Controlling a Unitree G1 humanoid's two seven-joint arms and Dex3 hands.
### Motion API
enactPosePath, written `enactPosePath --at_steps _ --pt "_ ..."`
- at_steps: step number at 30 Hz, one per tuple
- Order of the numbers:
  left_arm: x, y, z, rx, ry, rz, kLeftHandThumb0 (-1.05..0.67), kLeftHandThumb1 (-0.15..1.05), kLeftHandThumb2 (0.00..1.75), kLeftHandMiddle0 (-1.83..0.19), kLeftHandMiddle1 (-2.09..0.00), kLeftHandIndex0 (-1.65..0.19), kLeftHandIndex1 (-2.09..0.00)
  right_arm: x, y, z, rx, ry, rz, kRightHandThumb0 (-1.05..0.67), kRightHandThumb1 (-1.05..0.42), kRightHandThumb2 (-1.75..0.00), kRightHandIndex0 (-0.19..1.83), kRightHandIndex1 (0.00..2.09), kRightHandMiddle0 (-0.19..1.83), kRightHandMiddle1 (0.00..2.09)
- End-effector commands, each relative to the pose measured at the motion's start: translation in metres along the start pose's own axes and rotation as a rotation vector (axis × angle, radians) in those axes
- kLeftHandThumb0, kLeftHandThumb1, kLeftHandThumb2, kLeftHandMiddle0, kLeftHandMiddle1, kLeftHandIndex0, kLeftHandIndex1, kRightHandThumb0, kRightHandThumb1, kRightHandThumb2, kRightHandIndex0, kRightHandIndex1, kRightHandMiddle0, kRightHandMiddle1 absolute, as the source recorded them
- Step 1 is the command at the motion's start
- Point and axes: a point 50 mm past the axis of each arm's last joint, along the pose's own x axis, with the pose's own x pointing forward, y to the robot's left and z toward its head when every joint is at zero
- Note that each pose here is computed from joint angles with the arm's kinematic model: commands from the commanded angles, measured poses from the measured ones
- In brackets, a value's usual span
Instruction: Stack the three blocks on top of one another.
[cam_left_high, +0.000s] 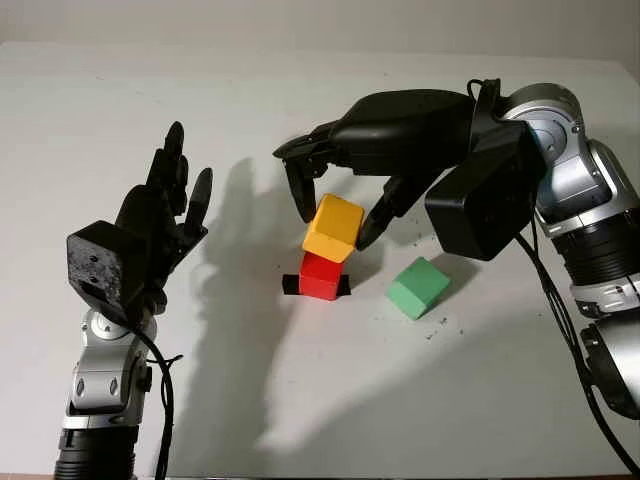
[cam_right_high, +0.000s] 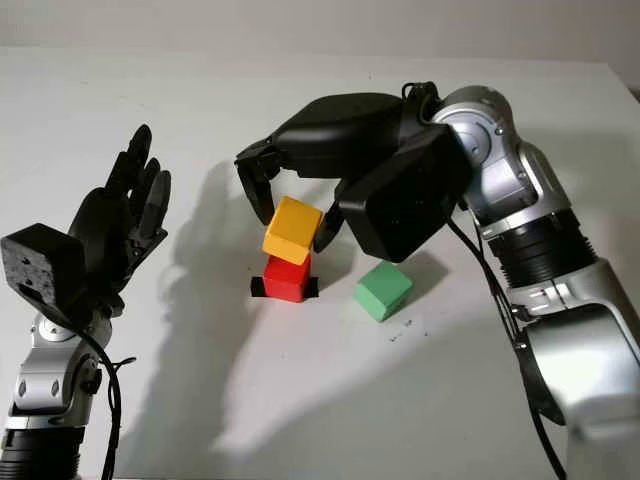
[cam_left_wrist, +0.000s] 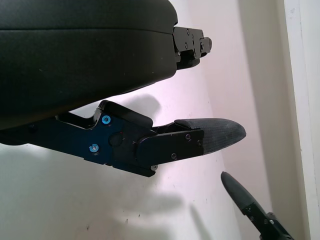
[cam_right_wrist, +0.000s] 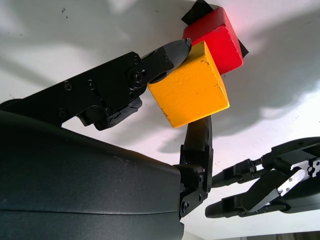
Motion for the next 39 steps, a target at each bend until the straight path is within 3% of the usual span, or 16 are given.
enactPosePath --at_steps 1,12,39 --pt "-0.001 -0.001 0.003 -0.004 -0.020 -0.003 -0.70 1.05 0.55 0.11 -0.05 0.10 -0.04 0.001 -0.004 0.003 -0.030 -0.017 -0.015 -0.39 -1.01 -0.05 0.19 0.06 0.26 1.53" --pt "-0.002 -0.001 0.004 -0.003 -0.027 0.001 -0.69 1.05 0.56 0.10 -0.05 0.09 -0.05 0.009 0.004 0.002 -0.023 -0.056 -0.004 -0.40 -0.99 -0.05 0.20 0.06 0.27 1.56" --pt "-0.004 -0.004 0.002 0.003 -0.021 0.006 -0.72 1.05 0.55 0.11 -0.05 0.10 -0.05 0.014 0.003 0.004 0.011 -0.064 0.009 -0.40 -1.00 -0.05 0.17 0.05 0.28 1.52"
